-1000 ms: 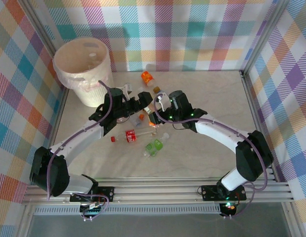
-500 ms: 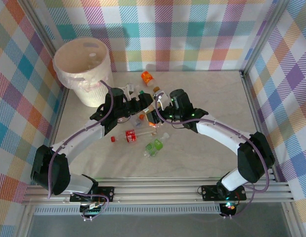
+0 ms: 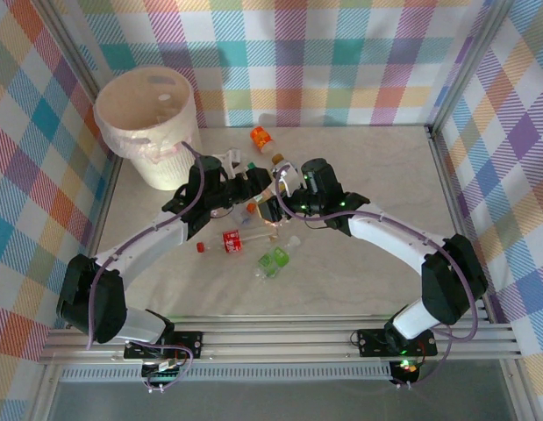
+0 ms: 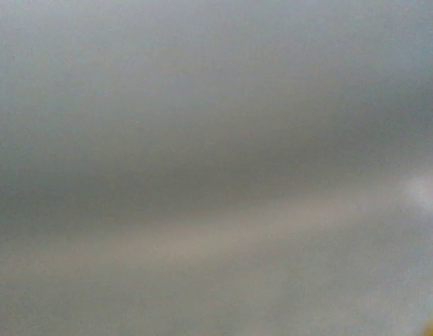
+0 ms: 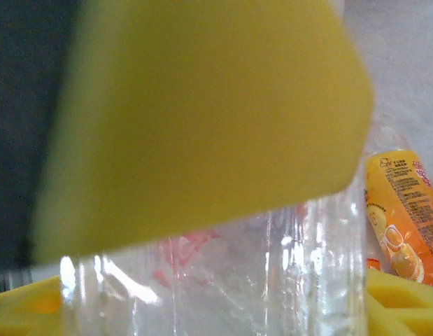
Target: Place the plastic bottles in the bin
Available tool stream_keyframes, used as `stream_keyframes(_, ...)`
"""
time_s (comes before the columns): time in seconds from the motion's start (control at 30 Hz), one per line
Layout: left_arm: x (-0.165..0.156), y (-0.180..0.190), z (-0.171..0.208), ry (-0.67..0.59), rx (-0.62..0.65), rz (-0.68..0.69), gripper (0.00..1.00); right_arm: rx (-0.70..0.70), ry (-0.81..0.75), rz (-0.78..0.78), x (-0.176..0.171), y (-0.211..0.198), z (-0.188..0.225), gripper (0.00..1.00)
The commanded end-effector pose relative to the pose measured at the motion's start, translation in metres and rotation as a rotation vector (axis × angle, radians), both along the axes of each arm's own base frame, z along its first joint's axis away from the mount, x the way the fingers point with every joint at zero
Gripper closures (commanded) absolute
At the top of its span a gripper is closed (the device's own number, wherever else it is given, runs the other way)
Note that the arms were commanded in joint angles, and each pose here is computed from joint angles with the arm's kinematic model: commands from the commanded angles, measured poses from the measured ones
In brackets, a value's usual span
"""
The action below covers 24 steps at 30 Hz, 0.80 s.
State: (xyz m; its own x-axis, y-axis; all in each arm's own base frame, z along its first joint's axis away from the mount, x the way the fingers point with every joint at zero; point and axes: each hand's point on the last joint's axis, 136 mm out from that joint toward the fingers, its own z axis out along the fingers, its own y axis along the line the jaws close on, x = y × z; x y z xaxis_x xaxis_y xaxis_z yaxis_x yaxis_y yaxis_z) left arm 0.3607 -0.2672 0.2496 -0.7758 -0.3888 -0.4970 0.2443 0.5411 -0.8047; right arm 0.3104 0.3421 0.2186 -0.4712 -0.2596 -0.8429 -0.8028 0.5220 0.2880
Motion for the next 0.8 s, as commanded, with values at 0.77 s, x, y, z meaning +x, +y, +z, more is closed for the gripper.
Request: stream_keyframes(0.77,0.037,0.106,0.063,-0.169,0.222,0.527,0.39,-0.075,-0.404,-0.476,0.039,-0.087,0.074,0.0)
